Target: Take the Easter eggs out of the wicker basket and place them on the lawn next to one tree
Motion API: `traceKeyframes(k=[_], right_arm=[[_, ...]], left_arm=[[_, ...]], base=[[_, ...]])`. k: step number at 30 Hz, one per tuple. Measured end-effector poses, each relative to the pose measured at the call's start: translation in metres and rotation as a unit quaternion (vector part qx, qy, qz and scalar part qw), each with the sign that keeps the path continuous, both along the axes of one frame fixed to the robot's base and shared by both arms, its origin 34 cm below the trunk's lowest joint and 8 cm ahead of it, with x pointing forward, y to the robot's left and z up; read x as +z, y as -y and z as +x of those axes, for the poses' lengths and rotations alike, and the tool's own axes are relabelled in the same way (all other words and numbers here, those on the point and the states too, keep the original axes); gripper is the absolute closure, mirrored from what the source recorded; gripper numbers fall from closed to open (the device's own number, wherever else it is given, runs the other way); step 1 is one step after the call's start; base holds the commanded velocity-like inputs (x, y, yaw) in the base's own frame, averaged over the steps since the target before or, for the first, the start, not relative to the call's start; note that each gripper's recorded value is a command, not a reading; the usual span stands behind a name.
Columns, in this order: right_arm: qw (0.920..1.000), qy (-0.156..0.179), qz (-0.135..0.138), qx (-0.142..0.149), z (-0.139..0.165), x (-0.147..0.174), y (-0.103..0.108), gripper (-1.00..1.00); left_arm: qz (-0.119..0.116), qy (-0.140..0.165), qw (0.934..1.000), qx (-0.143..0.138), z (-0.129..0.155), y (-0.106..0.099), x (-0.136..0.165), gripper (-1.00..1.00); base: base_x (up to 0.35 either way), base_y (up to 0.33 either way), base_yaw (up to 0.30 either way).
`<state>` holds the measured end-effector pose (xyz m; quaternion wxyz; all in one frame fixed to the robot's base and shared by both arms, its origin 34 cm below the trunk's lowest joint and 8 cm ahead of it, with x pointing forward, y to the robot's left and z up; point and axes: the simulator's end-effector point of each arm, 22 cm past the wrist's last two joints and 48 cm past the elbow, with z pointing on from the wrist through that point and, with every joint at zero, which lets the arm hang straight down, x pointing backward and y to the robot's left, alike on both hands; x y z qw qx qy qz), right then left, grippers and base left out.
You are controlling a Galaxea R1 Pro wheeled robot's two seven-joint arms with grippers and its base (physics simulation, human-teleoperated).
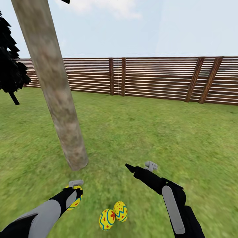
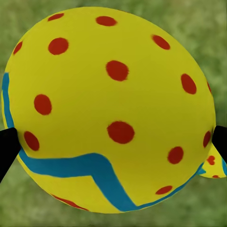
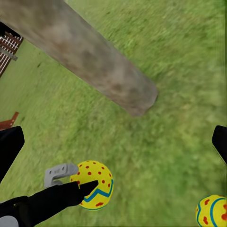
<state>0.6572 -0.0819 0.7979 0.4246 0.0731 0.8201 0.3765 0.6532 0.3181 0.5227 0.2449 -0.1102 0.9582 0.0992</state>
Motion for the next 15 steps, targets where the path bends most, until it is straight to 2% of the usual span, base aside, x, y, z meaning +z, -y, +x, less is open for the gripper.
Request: traceKeyframes(k=[15], right_arm=[[1.0000, 0.002, 0.000, -0.003, -0.003, -0.028, 0.001, -1.00]], left_arm=[[-0.004, -0.005, 0.9999, -0.008, -0.009, 0.012, -0.034, 1.00]], base=[[0.000, 0.000, 0.000]])
